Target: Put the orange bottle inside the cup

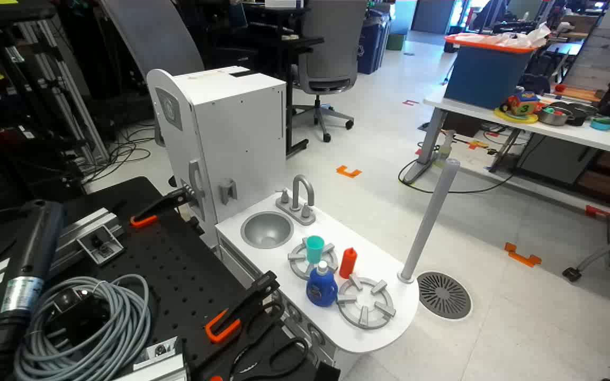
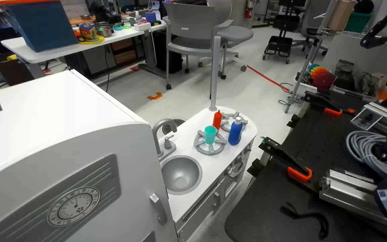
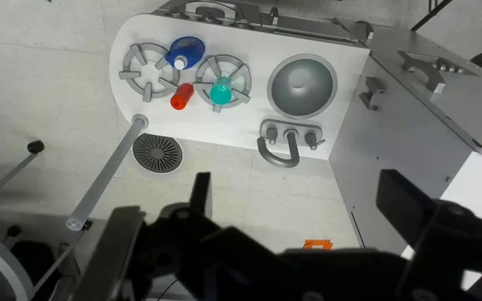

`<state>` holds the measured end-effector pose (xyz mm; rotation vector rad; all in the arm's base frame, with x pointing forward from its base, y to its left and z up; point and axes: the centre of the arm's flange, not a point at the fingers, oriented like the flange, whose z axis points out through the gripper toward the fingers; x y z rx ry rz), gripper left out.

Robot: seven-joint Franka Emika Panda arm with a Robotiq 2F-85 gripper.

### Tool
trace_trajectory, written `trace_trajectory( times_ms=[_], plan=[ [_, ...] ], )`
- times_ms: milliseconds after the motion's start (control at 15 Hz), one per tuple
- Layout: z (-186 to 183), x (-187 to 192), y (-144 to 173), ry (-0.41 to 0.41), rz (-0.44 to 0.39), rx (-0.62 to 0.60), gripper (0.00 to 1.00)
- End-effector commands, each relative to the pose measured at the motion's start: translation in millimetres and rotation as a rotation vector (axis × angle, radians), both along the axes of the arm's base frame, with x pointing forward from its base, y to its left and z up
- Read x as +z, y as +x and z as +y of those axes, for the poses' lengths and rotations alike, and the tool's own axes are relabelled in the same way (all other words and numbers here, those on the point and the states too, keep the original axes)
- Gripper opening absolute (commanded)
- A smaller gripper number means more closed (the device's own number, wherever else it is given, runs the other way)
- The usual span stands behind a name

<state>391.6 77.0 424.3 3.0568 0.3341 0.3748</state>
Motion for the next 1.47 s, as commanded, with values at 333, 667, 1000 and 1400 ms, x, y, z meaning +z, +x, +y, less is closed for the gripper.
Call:
trace_trajectory(
  times_ms=[333, 667, 1000, 1400],
  plan=[
    [0.0, 0.0, 0.0, 0.000, 0.000, 0.000, 1.00],
    [-1.0, -3.8, 15.8, 0.012, 0.018, -0.015, 1.00],
    [-9.9, -34.1, 72.8, 0.007, 0.036, -0.042, 1.00],
    [-36.7, -114.7, 155.2, 0.037, 0.074, -0.112, 1.00]
  ],
)
